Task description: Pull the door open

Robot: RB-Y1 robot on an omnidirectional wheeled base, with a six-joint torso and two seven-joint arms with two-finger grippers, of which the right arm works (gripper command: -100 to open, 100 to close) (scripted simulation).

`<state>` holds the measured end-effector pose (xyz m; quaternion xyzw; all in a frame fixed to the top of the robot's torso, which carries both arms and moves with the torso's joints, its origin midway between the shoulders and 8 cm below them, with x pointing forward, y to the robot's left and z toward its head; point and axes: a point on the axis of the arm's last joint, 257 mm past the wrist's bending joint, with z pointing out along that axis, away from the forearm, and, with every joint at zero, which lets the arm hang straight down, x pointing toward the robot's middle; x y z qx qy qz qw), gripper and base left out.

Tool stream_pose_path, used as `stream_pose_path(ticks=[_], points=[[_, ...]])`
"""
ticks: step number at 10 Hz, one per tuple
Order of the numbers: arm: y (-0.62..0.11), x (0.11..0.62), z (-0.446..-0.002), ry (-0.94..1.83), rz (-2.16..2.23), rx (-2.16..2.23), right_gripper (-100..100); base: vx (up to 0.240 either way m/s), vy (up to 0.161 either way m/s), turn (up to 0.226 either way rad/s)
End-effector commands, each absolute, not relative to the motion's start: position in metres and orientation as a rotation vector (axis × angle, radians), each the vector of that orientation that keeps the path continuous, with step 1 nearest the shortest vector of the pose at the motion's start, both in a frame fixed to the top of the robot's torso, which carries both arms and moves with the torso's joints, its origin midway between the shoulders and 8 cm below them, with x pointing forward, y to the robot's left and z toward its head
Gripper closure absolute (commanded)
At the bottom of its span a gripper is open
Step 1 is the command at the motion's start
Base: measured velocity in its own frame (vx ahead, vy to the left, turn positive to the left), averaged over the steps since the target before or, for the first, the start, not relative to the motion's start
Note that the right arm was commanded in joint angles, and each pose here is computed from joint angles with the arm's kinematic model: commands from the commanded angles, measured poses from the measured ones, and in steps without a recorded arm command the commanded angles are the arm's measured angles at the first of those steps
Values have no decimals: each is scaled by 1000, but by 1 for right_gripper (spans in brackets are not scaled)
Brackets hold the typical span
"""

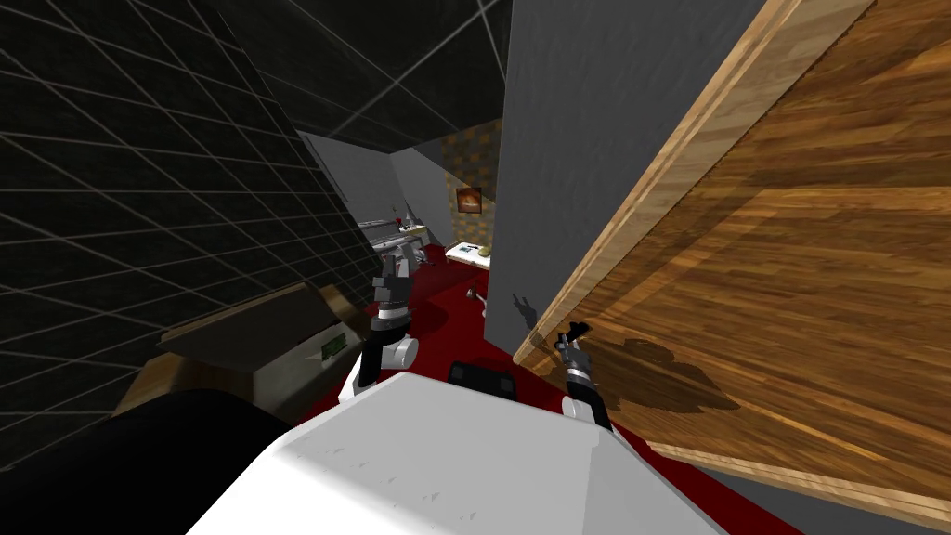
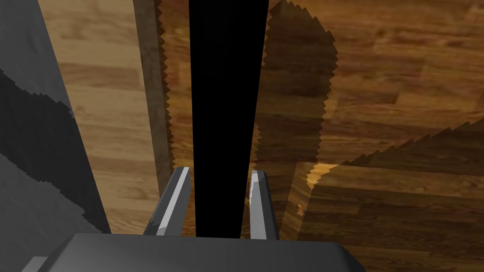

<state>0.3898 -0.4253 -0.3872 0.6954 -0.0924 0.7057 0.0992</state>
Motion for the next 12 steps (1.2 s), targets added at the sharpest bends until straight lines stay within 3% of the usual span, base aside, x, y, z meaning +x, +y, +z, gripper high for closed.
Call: stream_pose_path(ticks=[1,12], points=[[-420,386,-391,-253,2094,2080,100,-182,-48,84],[-396,364,-392,-95,2174,2173,100,-180,-23,69]])
